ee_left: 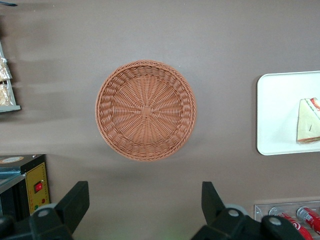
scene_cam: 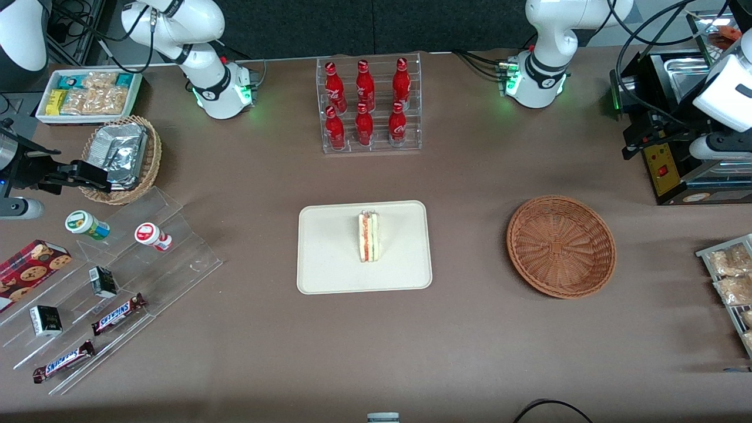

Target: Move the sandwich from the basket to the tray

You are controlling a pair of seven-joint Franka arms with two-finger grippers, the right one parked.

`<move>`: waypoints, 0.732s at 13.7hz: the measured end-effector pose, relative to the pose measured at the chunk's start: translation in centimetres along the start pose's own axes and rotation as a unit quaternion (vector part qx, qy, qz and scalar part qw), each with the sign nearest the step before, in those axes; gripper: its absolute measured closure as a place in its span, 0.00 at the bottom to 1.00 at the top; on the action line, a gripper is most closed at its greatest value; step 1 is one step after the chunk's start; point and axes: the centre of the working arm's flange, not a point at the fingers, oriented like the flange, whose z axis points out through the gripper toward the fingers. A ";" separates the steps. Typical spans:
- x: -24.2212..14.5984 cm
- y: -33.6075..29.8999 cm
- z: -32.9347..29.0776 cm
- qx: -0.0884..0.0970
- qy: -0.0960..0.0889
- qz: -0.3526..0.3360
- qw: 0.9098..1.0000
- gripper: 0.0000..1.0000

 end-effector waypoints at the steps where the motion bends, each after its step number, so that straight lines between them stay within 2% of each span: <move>1: 0.0 0.0 -0.1 0.000 0.001 0.000 1.000 0.00; 7: -0.2 0.0 -1.6 0.000 0.005 0.001 1.000 0.00; 10: -0.2 -0.3 -1.2 0.013 -0.005 0.000 1.000 0.00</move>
